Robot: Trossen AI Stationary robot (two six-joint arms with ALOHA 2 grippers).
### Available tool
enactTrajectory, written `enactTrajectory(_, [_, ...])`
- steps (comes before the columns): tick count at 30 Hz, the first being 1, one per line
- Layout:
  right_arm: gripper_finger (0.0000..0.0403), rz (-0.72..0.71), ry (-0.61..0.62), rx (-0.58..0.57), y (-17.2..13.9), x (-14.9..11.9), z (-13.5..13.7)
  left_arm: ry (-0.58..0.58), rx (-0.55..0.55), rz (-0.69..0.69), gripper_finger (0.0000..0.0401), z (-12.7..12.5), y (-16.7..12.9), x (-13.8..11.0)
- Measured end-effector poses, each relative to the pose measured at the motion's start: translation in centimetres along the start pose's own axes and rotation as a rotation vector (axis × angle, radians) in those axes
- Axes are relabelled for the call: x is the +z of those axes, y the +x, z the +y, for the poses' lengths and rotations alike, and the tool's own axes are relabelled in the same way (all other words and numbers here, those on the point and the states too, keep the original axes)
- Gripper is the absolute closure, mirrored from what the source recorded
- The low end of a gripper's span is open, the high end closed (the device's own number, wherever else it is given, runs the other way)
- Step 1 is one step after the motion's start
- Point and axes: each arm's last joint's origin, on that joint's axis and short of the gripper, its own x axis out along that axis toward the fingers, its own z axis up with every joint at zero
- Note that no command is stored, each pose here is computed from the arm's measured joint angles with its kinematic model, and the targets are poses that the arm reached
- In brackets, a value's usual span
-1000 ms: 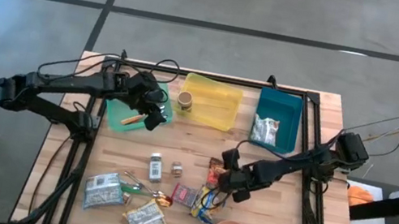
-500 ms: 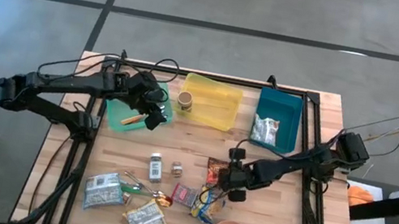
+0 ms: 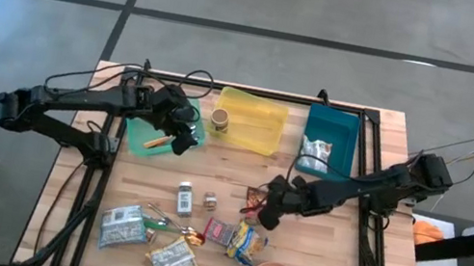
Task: Pick & Place Food Item
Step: Put the orange seasoning pack into the yellow bin
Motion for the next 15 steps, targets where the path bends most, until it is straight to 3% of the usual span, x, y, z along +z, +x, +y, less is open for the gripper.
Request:
enactTrajectory(5, [0.0212, -0.002, 0.185, 0.020, 0.6, -0.5, -0.4, 0.033, 0.001, 0.004, 0.0130, 0.0, 0.0, 0.0])
enactTrajectory(9, [0.0155, -0.054, 0.386, 0.163, 1.7, -1.0, -0.5, 0.049, -0.002, 0.007, 0.0130, 0.0, 0.0, -0.1])
enactTrajectory(12, [0.0129, -0.074, 0.505, 0.234, 2.5, -1.6, -1.0, 0.052, -0.001, 0.008, 0.0130, 0.0, 0.0, -0.1])
enactTrajectory(15, [0.0118, -0.061, 0.552, 0.224, 2.9, -2.3, -1.6, 0.054, 0.000, 0.012, 0.0130, 0.0, 0.0, -0.1])
